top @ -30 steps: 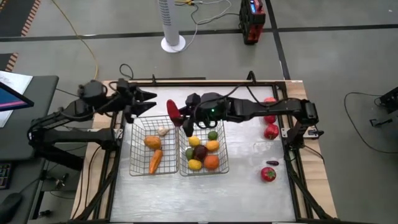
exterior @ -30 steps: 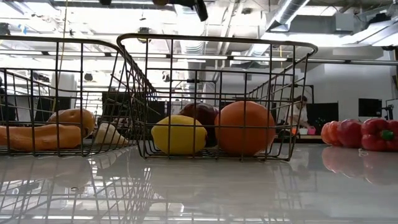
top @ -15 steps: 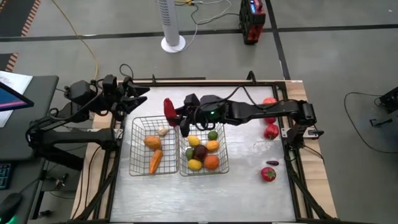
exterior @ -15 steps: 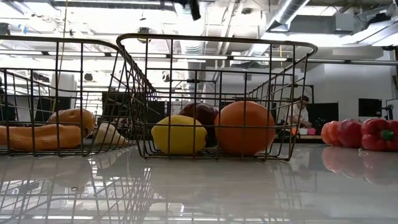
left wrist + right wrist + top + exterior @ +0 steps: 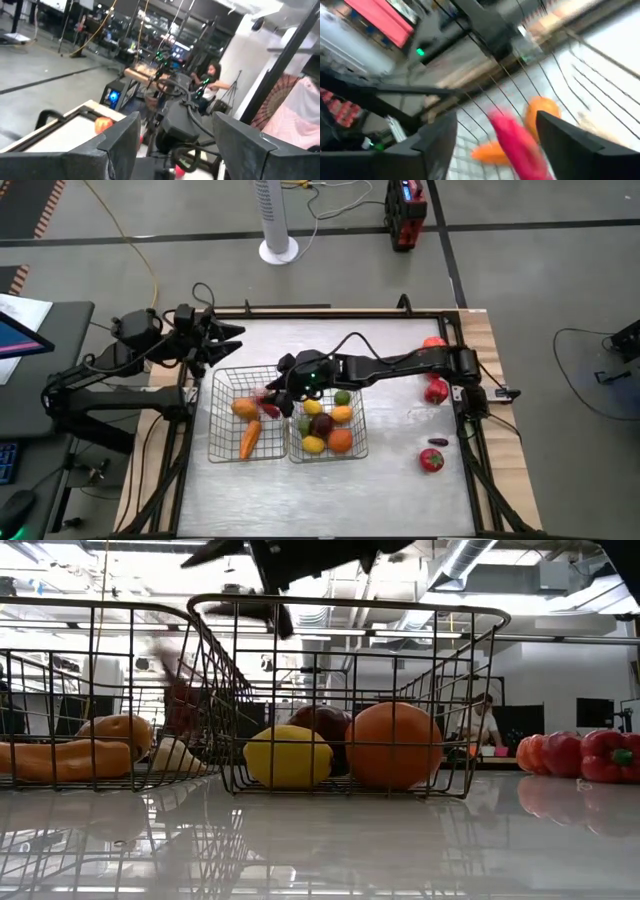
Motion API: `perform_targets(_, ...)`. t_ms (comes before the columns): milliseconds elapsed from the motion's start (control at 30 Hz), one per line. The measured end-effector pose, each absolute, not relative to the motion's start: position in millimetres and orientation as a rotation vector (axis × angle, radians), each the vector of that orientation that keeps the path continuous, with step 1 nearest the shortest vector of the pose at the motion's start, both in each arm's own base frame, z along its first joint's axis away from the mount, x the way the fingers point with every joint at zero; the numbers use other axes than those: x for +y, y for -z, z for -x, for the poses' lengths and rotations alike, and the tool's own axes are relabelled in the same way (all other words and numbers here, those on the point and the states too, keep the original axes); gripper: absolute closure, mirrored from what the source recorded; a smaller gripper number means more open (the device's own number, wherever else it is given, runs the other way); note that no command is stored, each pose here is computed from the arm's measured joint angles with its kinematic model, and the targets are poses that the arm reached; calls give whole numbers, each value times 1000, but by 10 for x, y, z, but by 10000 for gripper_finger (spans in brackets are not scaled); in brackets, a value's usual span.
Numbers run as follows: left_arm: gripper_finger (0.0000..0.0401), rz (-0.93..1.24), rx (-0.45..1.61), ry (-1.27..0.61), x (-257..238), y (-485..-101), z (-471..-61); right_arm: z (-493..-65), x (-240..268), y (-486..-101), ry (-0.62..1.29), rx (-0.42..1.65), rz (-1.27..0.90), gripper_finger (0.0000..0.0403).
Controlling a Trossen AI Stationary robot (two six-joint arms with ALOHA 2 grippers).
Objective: Sort produce into baskets
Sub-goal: Put the red bell pepper into the left basket
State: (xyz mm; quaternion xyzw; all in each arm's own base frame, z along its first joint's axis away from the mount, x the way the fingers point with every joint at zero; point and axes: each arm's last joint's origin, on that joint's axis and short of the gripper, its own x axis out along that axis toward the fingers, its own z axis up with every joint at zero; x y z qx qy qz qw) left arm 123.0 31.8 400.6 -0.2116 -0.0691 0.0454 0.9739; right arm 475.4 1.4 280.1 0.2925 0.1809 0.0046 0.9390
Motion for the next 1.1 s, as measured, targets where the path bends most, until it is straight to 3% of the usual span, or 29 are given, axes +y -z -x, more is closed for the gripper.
perform_targets(200, 167, 413, -8, -134, 335, -3874, -1274, -4551, -210, -2786, 80, 569, -659, 56)
perform_targets(567, 167, 363, 462, -256, 422, -3389, -1501, -3454, -476, -3387, 440, 931, -546, 86)
perform_targets(867, 167, 304, 435, -239, 455, -3397, -1612, -2661, -341, -3559, 559, 1354, -479, 91)
perform_targets(1100, 167, 241, 359, -234, 451, -3483, -1585, -2428, -456, -3371, 601, 1461, -535, 92)
